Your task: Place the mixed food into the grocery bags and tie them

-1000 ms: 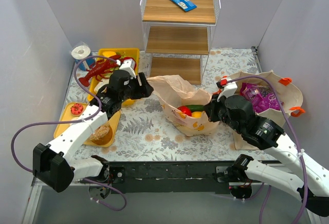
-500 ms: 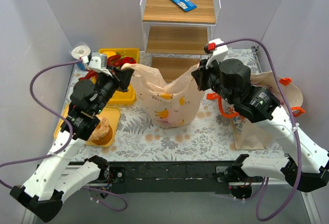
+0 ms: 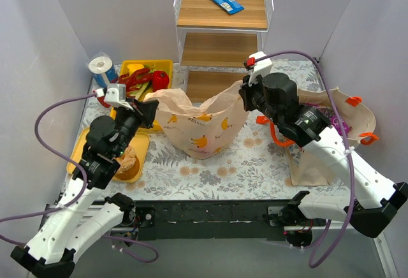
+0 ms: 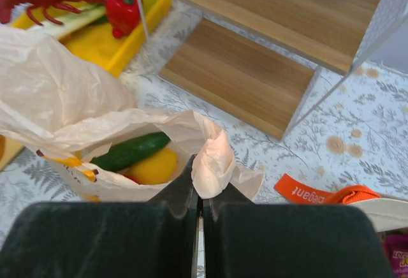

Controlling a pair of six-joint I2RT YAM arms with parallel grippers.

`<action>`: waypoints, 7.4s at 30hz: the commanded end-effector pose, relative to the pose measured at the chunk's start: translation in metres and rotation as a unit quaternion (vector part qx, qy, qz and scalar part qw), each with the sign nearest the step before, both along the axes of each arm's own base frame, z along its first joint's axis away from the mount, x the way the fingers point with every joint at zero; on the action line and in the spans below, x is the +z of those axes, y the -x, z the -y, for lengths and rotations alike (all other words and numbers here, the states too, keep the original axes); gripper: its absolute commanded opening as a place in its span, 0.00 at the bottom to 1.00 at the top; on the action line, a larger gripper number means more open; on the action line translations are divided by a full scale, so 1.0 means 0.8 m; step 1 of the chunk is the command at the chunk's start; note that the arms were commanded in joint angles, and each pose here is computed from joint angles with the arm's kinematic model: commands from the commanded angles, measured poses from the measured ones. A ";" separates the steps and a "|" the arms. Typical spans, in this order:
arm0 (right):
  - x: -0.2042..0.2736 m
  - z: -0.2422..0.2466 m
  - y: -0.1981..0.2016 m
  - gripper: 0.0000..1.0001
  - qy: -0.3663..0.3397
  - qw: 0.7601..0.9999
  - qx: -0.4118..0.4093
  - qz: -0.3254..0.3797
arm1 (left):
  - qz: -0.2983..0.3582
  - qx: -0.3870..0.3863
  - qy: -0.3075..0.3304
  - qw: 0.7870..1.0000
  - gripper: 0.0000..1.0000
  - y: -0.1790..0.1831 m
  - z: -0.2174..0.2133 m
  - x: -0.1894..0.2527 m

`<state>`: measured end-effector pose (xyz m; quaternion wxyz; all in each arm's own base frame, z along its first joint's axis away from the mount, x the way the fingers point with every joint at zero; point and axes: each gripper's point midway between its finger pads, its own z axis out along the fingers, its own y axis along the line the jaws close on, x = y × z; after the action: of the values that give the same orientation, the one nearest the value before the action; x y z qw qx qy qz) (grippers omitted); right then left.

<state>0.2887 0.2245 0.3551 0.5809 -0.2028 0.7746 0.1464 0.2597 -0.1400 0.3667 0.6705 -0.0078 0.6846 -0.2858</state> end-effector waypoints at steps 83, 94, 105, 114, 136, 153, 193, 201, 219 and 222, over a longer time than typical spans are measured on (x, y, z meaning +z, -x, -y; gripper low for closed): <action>0.063 -0.354 0.072 0.98 0.006 0.887 0.360 0.287 | -0.093 0.174 0.009 0.980 0.98 -0.184 -0.200 -0.038; 0.034 -0.387 0.033 0.89 0.068 0.904 0.299 0.298 | -0.084 0.164 0.016 0.983 0.98 -0.175 -0.219 -0.041; 0.065 -0.341 0.056 0.01 0.036 0.906 0.352 0.234 | -0.004 0.014 -0.023 1.000 0.98 -0.140 -0.154 -0.009; 0.095 -0.233 0.118 0.01 -0.020 0.901 0.409 0.144 | 0.107 -0.323 -0.044 0.939 0.98 -0.021 -0.004 0.029; 0.080 -0.168 0.157 0.01 -0.098 0.885 0.452 0.049 | 0.123 -0.571 -0.037 0.811 0.98 0.082 0.146 0.042; 0.073 -0.180 0.143 0.01 -0.166 0.874 0.457 0.007 | 0.102 -0.577 -0.001 0.810 0.98 0.089 0.189 -0.005; 0.074 -0.043 0.101 0.96 -0.128 0.778 0.610 0.076 | -0.061 -0.506 -0.020 0.860 0.00 0.040 0.133 -0.096; 0.047 -0.055 0.074 0.96 -0.135 0.761 0.632 0.047 | -0.064 -0.526 -0.017 0.848 0.00 0.048 0.134 -0.098; 0.005 -0.085 0.093 0.53 -0.143 0.746 0.650 0.020 | -0.060 -0.511 -0.016 0.857 0.00 0.042 0.126 -0.093; 0.011 -0.080 0.092 0.10 -0.140 0.773 0.618 0.024 | -0.050 -0.476 -0.023 0.878 0.00 0.036 0.114 -0.087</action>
<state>0.2224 0.2960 0.3413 0.3587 -0.5566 0.4410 0.6059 0.2320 -0.2440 0.2831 0.3738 0.3268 0.6468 -0.5789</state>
